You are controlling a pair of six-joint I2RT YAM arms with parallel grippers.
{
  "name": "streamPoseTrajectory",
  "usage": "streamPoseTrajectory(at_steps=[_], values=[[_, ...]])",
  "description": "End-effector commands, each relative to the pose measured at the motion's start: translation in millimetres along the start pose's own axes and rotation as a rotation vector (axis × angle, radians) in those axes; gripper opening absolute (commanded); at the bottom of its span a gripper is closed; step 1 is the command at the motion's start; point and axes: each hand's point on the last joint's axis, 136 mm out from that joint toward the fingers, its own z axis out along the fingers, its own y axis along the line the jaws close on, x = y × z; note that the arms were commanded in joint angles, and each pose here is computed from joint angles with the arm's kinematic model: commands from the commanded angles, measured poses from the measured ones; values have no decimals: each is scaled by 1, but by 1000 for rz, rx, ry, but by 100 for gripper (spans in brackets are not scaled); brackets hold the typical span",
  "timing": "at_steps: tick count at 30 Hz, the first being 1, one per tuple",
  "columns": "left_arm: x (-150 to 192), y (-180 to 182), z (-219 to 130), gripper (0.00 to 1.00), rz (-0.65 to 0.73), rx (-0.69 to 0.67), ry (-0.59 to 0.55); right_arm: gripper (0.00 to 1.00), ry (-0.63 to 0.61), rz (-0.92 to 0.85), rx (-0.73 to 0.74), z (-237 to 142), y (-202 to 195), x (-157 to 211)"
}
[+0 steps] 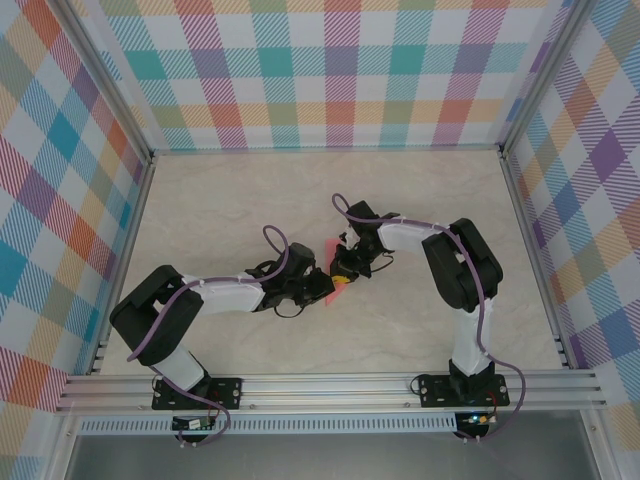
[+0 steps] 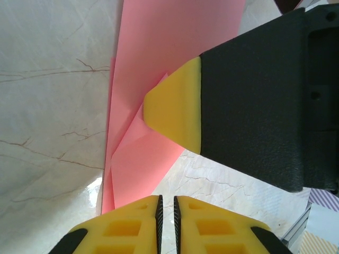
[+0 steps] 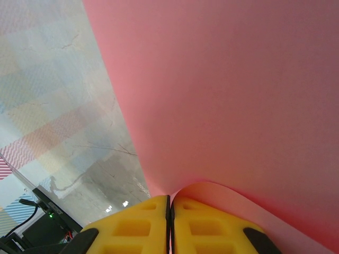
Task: Fold a paper plane with a square sheet of paper (pick it up from the middle)
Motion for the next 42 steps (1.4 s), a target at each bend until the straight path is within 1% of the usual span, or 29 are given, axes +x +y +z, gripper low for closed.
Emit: streamPoseTrajectory(at_steps=[1,7,17,32,42], values=[[5,5,4,15,6,-20,5,10,2,-43,-32,0,11,-3],[3,10,3,15,5,-42,-6,10,-3,-54,-48,0,14,-4],[-12,12,-9,15,36,-123,-77,10,1,-46,-15,5,5,-5],[-20,15,-13,15,35,-155,-111,10,-3,-40,27,4,-2,-5],[-21,16,-13,15,31,-159,-113,11,-5,-43,28,2,-1,-5]])
